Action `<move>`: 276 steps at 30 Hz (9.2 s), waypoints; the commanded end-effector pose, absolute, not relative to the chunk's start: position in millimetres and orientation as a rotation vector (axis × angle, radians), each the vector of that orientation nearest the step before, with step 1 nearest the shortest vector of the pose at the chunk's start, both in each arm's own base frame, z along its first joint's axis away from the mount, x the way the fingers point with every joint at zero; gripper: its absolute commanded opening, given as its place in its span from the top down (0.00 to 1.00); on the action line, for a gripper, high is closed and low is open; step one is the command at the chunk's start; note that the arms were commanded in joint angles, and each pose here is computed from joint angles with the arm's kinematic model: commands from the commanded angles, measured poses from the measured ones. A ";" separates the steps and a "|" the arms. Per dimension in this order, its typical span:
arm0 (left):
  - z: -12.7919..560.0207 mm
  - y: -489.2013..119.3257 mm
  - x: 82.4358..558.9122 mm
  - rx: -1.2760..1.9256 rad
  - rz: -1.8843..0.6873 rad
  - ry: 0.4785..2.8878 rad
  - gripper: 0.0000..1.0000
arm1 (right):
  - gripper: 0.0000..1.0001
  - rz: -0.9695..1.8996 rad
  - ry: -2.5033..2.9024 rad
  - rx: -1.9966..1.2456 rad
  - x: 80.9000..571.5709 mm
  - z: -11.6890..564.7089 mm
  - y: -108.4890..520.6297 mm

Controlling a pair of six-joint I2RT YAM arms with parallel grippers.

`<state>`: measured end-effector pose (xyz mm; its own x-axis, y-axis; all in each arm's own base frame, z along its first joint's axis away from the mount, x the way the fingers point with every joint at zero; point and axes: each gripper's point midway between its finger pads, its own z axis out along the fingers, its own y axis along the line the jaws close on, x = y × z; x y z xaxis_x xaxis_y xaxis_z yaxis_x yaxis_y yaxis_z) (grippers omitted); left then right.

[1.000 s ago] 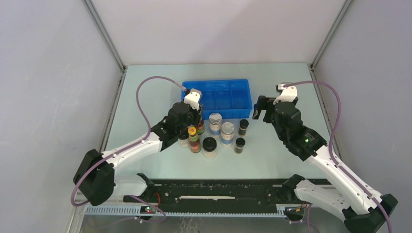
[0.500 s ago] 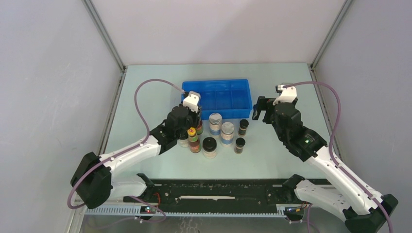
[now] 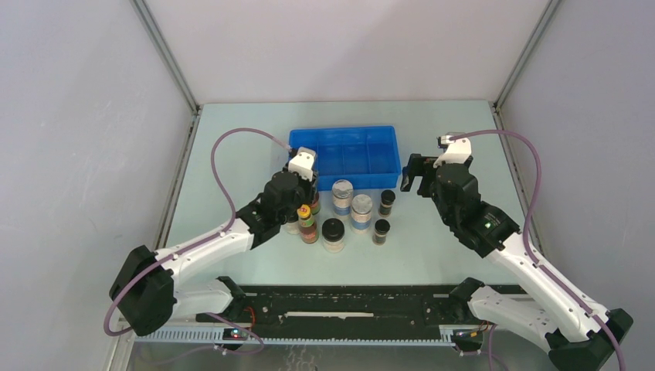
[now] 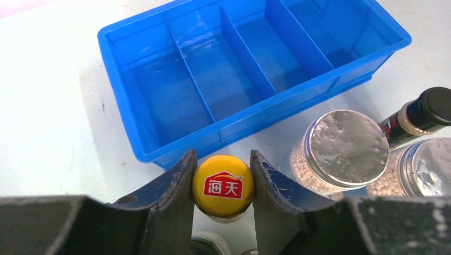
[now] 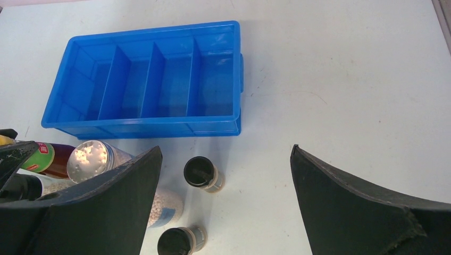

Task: Organize the condiment bottles
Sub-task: Pick up the bottle from the center of the board, then place the bottle in the storage box.

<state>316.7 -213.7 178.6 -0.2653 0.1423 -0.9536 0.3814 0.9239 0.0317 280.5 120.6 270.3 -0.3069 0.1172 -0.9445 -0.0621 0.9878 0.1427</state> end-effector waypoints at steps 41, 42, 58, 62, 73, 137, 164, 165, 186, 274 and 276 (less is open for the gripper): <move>264.3 -233.7 334.2 0.367 -0.254 1.660 1.00 | 0.00 0.171 1.859 0.063 278.5 265.5 121.7; 265.0 -233.7 334.5 0.366 -0.254 1.659 1.00 | 0.00 0.171 1.860 0.063 278.4 264.7 121.6; 290.3 -231.5 334.3 0.346 -0.258 1.637 1.00 | 0.00 0.171 1.853 0.058 278.4 266.5 121.4; 303.3 -226.9 331.7 0.327 -0.257 1.620 1.00 | 0.00 0.172 1.851 0.056 278.6 266.9 121.7; 328.6 -217.4 328.2 0.323 -0.229 1.597 1.00 | 0.00 0.171 1.851 0.052 277.7 267.2 121.0; 363.1 -206.6 488.6 0.304 -0.364 1.491 1.00 | 0.00 0.120 1.902 0.010 304.8 241.2 139.1; 342.8 -185.7 521.6 0.331 -0.244 1.492 1.00 | 0.01 0.109 1.947 -0.023 307.2 227.2 143.0; 341.2 -185.1 522.7 0.331 -0.246 1.493 1.00 | 0.01 0.109 1.950 -0.024 307.5 226.9 143.4; 304.1 -189.3 542.0 0.334 -0.301 1.496 1.00 | 0.01 0.088 1.998 -0.036 311.1 211.9 147.7; 229.9 -186.3 542.2 0.284 -0.288 1.678 0.20 | 0.00 0.079 2.021 -0.038 309.1 204.3 150.7; 232.0 -186.6 541.6 0.283 -0.288 1.675 0.19 | 0.00 0.080 2.019 -0.037 309.1 205.0 150.7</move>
